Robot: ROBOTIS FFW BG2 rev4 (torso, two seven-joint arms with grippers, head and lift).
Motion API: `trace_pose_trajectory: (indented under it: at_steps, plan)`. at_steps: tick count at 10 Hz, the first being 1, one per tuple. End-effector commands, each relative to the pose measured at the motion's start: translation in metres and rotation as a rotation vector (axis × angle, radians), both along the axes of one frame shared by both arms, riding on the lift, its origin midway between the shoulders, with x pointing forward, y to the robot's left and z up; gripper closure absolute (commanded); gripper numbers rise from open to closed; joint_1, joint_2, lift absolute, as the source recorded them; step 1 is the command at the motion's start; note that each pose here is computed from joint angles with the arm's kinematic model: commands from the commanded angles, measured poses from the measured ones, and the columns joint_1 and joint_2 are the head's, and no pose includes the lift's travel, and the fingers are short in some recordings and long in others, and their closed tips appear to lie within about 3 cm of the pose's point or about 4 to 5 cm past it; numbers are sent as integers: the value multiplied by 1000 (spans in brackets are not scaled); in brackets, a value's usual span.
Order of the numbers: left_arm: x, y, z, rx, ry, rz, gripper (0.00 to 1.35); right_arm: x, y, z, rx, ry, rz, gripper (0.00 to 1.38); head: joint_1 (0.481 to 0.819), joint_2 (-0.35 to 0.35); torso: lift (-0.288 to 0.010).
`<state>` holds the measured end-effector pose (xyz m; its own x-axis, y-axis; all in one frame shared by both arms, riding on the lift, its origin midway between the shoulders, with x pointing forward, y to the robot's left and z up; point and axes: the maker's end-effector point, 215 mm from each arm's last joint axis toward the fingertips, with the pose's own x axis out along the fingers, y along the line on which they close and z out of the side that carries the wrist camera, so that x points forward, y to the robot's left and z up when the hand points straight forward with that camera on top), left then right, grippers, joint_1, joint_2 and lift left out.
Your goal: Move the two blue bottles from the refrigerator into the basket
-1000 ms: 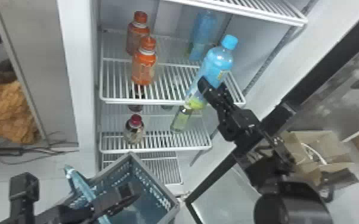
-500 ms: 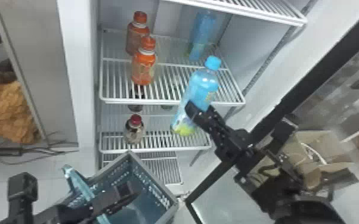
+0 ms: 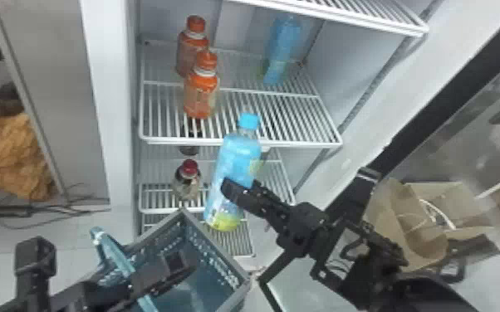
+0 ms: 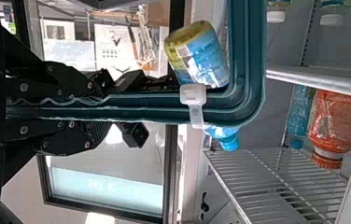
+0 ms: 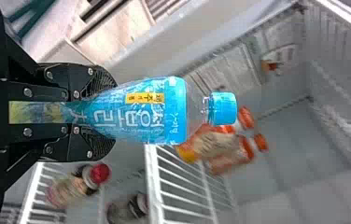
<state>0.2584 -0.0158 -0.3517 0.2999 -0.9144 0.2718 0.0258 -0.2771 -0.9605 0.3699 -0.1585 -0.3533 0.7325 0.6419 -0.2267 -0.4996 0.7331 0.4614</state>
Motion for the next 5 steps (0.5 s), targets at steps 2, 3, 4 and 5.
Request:
trace_pose_trajectory:
  at_steps: [2, 3, 4, 5]
  plan:
    - [1, -1, 0, 1, -1, -2, 1202, -13, 15, -14, 30, 77, 69, 1277, 695, -310, 8]
    - [1, -2, 0, 0, -3, -4, 1202, -22, 25, -22, 58, 117, 104, 1277, 695, -301, 8]
    - [3, 0, 1, 0, -5, 3, 1202, -30, 34, -28, 72, 149, 131, 1277, 695, -292, 8]
    - [4, 0, 1, 0, -5, 3, 1202, -34, 38, -31, 78, 168, 146, 1277, 695, -286, 8]
